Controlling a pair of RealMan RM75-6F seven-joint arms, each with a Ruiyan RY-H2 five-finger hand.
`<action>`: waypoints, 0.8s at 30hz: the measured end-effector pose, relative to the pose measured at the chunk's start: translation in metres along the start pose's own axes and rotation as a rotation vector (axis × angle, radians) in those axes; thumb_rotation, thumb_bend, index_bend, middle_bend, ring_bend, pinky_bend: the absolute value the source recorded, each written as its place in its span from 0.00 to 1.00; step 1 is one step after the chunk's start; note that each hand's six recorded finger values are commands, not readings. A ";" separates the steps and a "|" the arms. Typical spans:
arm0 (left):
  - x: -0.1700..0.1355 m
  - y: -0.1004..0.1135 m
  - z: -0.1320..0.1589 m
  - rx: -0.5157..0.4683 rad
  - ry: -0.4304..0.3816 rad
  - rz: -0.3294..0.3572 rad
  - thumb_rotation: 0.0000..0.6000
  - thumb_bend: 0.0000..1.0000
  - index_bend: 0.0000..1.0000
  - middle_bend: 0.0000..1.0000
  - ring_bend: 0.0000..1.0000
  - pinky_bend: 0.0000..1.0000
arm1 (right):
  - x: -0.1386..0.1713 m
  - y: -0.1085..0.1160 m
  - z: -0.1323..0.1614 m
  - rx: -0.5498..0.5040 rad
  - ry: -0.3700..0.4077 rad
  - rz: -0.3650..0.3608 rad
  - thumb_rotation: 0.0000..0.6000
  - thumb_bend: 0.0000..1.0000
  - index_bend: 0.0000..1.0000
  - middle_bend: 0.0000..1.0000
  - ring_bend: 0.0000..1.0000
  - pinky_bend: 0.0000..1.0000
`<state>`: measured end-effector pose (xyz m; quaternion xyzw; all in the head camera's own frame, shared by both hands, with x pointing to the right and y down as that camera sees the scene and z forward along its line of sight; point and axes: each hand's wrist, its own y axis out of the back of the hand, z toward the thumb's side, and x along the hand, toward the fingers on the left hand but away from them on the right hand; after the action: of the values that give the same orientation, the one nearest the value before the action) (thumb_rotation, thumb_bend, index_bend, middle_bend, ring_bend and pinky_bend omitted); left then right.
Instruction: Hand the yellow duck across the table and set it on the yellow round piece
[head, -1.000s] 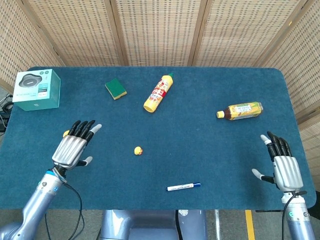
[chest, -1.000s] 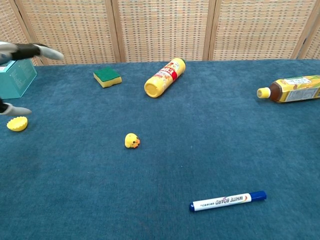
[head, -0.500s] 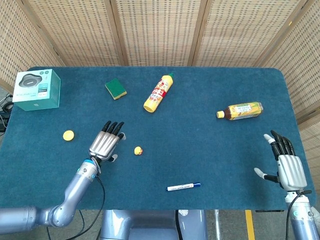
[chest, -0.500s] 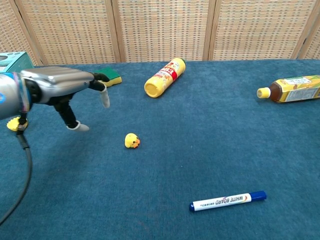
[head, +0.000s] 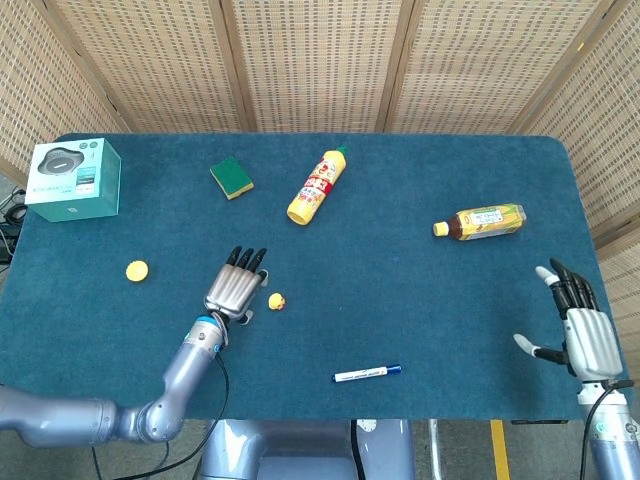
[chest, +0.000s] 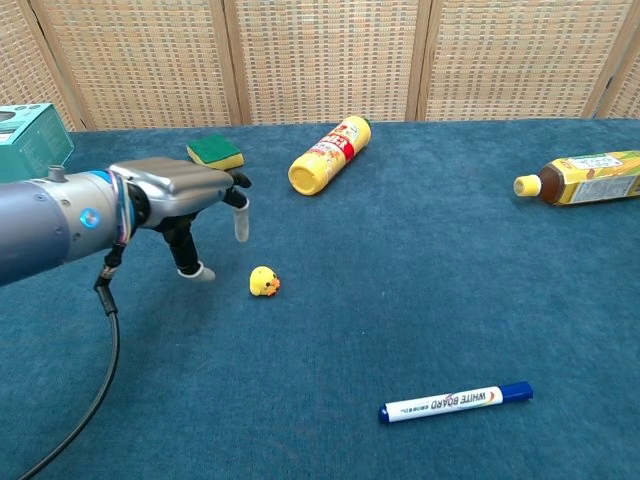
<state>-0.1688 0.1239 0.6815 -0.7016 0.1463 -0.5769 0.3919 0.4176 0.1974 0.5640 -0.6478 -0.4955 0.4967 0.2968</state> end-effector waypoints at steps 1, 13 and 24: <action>0.002 -0.001 0.002 0.006 0.002 -0.004 1.00 0.25 0.35 0.00 0.00 0.00 | 0.000 0.000 0.000 -0.003 -0.001 0.000 1.00 0.09 0.10 0.00 0.00 0.00; 0.021 -0.004 0.022 0.060 -0.001 -0.018 1.00 0.26 0.35 0.00 0.00 0.00 | -0.005 0.004 -0.011 -0.050 -0.028 0.010 1.00 0.09 0.10 0.00 0.00 0.00; 0.028 -0.009 0.035 0.088 -0.014 -0.035 1.00 0.26 0.39 0.00 0.00 0.00 | -0.006 0.006 -0.016 -0.073 -0.036 0.015 1.00 0.09 0.10 0.00 0.00 0.00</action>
<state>-0.1307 0.1249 0.7062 -0.6902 0.1058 -0.5845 0.4133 0.4342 0.1910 0.5661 -0.6527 -0.5137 0.4922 0.2604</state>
